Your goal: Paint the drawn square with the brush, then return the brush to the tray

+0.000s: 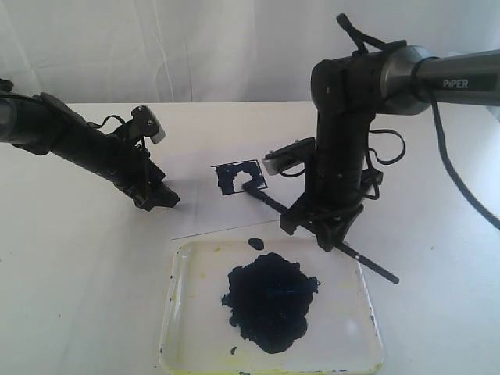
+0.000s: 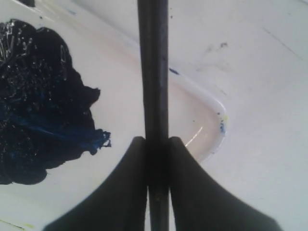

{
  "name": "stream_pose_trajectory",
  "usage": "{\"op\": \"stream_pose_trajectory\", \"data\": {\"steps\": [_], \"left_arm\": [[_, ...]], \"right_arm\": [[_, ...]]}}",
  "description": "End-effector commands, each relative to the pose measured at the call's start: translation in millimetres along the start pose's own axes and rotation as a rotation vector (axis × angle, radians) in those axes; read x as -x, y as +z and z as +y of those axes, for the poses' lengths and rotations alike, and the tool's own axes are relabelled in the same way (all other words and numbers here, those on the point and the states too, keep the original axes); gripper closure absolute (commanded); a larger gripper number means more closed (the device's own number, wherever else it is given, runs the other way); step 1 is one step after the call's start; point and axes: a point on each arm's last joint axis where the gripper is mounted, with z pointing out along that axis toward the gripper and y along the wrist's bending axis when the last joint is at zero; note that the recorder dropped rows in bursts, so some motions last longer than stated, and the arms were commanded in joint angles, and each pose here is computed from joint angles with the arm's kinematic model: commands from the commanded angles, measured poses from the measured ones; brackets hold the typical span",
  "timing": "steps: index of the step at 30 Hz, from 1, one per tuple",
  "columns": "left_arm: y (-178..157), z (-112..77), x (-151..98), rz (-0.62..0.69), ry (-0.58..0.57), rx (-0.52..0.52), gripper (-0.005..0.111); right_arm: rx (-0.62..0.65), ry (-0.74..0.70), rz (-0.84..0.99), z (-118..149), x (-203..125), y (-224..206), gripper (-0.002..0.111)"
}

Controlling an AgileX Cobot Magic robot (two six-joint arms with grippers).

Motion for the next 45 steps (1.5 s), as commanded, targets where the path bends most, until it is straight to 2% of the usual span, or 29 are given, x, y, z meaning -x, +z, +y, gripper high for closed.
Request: {"op": "stream_pose_trajectory", "data": {"steps": [1, 15, 26, 33, 40, 45], "left_arm": [[13.3, -5.6, -17.8, 0.088, 0.066, -0.038, 0.034], [13.3, -5.6, -17.8, 0.088, 0.066, -0.038, 0.034], [13.3, -5.8, -17.8, 0.088, 0.066, -0.04, 0.034], [13.3, -5.8, -17.8, 0.088, 0.066, -0.04, 0.034], [13.3, -6.0, -17.8, 0.088, 0.066, -0.042, 0.034], [13.3, -6.0, -17.8, 0.088, 0.066, -0.042, 0.034]], "right_arm": [[0.001, -0.008, -0.025, 7.2, 1.7, -2.9, 0.108], [0.015, -0.008, -0.047, 13.3, 4.7, -2.8, 0.108], [-0.122, 0.103, 0.032, -0.7, 0.3, 4.7, 0.108], [-0.134, 0.105, 0.035, -1.7, -0.5, 3.6, 0.108], [-0.024, 0.028, -0.02, 8.8, 5.5, 4.0, 0.108], [0.02, 0.036, -0.055, 12.7, 9.8, -0.1, 0.108]]}}
